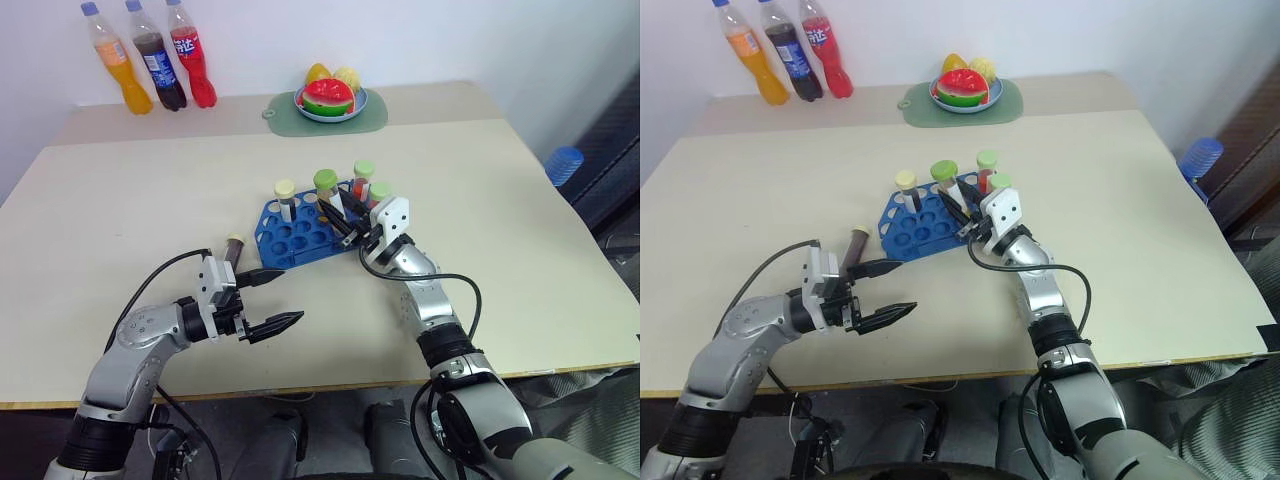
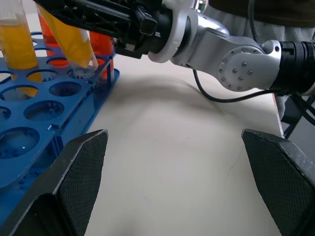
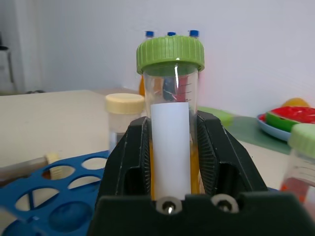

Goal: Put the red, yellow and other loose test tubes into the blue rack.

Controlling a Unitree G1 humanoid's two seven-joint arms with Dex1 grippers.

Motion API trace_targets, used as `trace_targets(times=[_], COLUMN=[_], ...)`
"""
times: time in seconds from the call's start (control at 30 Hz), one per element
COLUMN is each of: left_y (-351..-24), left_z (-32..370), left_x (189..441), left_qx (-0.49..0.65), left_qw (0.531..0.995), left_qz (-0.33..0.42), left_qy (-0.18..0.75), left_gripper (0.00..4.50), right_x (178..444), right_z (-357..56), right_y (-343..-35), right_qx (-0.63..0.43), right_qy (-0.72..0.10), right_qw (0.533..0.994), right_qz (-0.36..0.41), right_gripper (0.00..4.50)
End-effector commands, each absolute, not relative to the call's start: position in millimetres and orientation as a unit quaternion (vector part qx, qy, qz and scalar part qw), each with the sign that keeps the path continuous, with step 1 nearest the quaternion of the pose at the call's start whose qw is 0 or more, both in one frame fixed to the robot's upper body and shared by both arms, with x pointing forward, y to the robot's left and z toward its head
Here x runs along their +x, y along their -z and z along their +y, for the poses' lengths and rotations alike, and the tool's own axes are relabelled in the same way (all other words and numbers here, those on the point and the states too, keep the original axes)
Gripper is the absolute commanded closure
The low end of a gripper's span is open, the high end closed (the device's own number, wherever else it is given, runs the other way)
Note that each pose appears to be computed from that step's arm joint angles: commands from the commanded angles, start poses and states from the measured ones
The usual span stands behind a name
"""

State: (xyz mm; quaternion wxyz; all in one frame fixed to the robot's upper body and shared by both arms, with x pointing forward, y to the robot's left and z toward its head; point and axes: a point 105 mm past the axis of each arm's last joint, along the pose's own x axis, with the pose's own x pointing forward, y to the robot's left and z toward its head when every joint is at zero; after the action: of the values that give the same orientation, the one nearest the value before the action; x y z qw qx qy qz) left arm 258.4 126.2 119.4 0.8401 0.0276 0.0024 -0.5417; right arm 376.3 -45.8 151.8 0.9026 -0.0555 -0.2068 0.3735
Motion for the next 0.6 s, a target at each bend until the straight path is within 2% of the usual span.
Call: trace_targets(times=[0.03,0.47,0.57,0.6], left_y=[-130.9,-128.8,-128.7,-129.5], left_z=[127.9,130.7,131.2,131.3], left_x=[257.1,257.9,257.4,257.5], left_qx=[0.035,0.036,0.033,0.03], left_qw=[0.841,0.847,0.85,0.851], left_qz=[-0.018,-0.017,-0.018,-0.019], left_qy=[0.539,0.53,0.526,0.523], left_gripper=[0.0,0.0,0.0,0.0], right_x=[372.8,389.0,386.7,385.6], right_z=[-40.9,-43.2,-45.2,-46.8], right_y=[-148.9,-142.2,-142.7,-145.1], right_qx=[-0.052,-0.053,-0.024,-0.016], right_qy=[-0.381,-0.366,-0.385,-0.387], right_qw=[0.9,0.909,0.903,0.901], right_qz=[-0.206,-0.193,-0.189,-0.193], right_gripper=[3.67,3.67,3.67,3.17])
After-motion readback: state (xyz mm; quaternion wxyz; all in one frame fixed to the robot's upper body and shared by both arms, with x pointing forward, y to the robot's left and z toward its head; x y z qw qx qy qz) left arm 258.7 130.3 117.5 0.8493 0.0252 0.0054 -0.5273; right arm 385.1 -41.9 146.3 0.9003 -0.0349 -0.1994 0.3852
